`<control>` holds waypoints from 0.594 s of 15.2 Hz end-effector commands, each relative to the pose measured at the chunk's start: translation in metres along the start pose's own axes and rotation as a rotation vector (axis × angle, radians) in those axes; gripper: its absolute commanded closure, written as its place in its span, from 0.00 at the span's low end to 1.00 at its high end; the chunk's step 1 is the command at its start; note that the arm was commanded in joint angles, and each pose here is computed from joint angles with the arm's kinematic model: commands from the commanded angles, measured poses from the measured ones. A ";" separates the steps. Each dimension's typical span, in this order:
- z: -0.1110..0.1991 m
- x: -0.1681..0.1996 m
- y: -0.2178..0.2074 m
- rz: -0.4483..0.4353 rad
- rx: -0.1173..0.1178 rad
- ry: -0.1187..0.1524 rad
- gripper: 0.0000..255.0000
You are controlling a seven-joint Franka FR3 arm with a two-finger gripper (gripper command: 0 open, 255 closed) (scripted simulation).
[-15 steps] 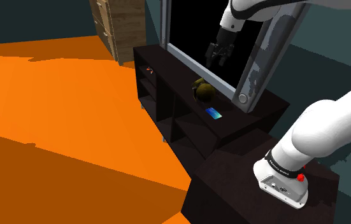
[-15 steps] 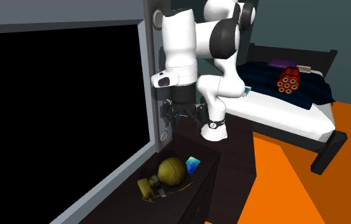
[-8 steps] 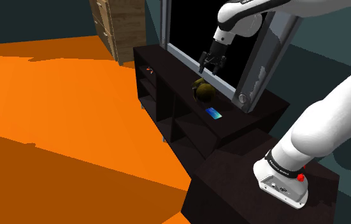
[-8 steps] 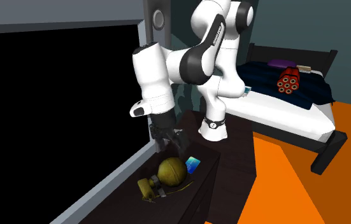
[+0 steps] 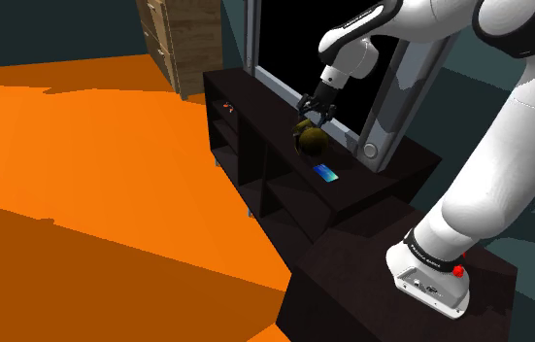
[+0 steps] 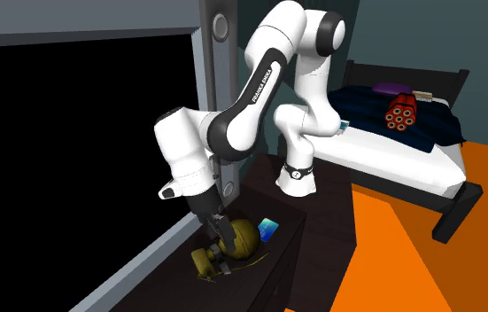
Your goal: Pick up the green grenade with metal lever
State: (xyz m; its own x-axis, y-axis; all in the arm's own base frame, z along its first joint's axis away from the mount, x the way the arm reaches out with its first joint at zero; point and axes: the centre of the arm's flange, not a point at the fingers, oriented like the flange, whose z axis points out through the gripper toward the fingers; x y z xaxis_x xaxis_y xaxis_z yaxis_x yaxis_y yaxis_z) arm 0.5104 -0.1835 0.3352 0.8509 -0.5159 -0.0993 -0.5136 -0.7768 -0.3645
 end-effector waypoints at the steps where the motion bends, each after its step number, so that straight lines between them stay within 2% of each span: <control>1: 0.012 0.003 0.013 0.026 0.008 -0.006 0.00; 8: 0.039 0.006 0.024 0.026 0.008 -0.006 0.00; 9: 0.038 0.005 0.026 0.026 0.007 -0.007 1.00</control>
State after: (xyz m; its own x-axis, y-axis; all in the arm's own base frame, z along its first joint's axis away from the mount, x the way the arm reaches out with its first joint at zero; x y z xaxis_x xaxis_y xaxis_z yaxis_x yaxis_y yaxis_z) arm 0.5122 -0.1835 0.2976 0.8521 -0.5141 -0.0986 -0.5110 -0.7763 -0.3690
